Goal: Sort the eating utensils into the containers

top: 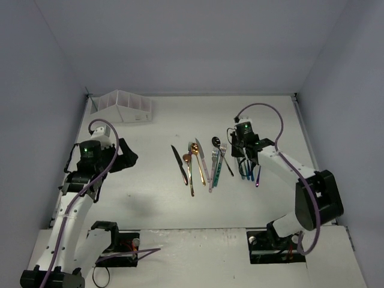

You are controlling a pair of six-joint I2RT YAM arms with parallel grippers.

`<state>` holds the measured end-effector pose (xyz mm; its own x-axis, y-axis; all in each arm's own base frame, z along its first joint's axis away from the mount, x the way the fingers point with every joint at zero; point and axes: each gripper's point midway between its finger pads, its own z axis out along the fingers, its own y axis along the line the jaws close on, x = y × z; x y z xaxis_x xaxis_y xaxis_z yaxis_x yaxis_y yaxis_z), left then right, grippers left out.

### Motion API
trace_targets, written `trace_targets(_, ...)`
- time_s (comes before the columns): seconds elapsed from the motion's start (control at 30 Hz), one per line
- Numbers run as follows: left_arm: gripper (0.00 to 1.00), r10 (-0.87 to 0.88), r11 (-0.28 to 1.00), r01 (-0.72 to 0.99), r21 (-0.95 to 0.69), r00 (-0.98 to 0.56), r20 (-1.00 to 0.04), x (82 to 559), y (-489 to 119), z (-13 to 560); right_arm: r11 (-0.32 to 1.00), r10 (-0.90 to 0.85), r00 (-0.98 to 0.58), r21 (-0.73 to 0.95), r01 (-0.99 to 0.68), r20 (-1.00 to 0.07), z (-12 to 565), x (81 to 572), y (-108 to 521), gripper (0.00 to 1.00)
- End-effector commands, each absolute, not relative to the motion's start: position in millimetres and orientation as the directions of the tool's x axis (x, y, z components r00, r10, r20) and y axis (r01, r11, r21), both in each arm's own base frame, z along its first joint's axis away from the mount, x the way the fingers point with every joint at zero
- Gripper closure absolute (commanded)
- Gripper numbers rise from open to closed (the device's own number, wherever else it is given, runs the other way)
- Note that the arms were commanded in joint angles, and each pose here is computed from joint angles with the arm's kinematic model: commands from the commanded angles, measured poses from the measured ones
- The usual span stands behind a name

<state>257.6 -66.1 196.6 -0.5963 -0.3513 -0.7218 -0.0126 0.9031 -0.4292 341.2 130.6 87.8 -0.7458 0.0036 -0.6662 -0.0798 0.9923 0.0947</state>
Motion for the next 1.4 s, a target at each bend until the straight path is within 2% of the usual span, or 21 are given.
trace_targets(0.0,0.23,-0.454,0.782,0.193,-0.592,-0.474,-0.755,260.3,-109.6,298.8,0.95,-0.016,-0.541,0.157,-0.272,-0.841,191.6,338.1,175.7,1.0)
trace_targets(0.17,0.23,-0.512,0.675,0.375,-0.635,-0.383,-0.769,256.3,-150.2,368.6,0.861,-0.02,-0.418,0.196,-0.468,-0.908,250.8,306.4,222.7,1.0)
trace_targets(0.3,0.23,-0.505,0.628,0.459,-0.628,-0.374,-0.778,256.8,-184.6,400.4,0.774,0.022,-0.322,0.22,-0.594,-0.946,292.7,279.4,254.2,1.0)
trace_targets(0.53,0.23,-0.464,0.616,0.542,-0.572,-0.338,-0.819,261.3,-243.3,411.3,0.642,0.107,-0.261,0.267,-0.718,-0.959,332.8,248.2,287.2,1.0)
trace_targets(0.77,0.23,-0.417,0.649,0.54,-0.536,-0.337,-0.844,266.8,-276.4,403.3,0.587,0.161,-0.244,0.291,-0.755,-0.956,354.2,235.9,295.8,1.0)
trace_targets(0.83,0.29,-0.408,0.654,0.536,-0.535,-0.346,-0.845,270.8,-282.4,398.5,0.58,0.173,-0.24,0.296,-0.759,-0.955,357.6,234.3,296.8,1.0)
trace_targets(0.97,0.51,-0.425,0.644,0.538,-0.544,-0.339,-0.839,277.6,-290.4,402.1,0.576,0.186,-0.235,0.3,-0.76,-0.954,360.4,233.7,296.7,1.0)
trace_targets(1.07,0.88,-0.441,0.635,0.547,-0.546,-0.324,-0.837,279.4,-293.5,405.9,0.58,0.186,-0.232,0.297,-0.759,-0.955,359.4,234.4,296.6,1.0)
trace_targets(1.13,0.99,-0.444,0.634,0.547,-0.547,-0.321,-0.836,280.0,-294.8,405.6,0.584,0.18,-0.232,0.294,-0.757,-0.956,356.6,235.3,296.5,1.0)
trace_targets(1.17,1.0,-0.444,0.636,0.547,-0.545,-0.317,-0.838,280.8,-294.2,405.9,0.588,0.179,-0.231,0.292,-0.754,-0.956,355.7,236.5,296.2,0.99)
trace_targets(1.27,1.0,-0.438,0.648,0.545,-0.532,-0.305,-0.846,282.2,-292.3,405.4,0.601,0.178,-0.228,0.29,-0.745,-0.957,354.2,240.0,295.6,0.85)
trace_targets(1.37,1.0,-0.419,0.689,0.526,-0.499,-0.273,-0.866,281.1,-278.7,407.1,0.629,0.185,-0.218,0.286,-0.723,-0.958,354.5,244.1,290.6,0.56)
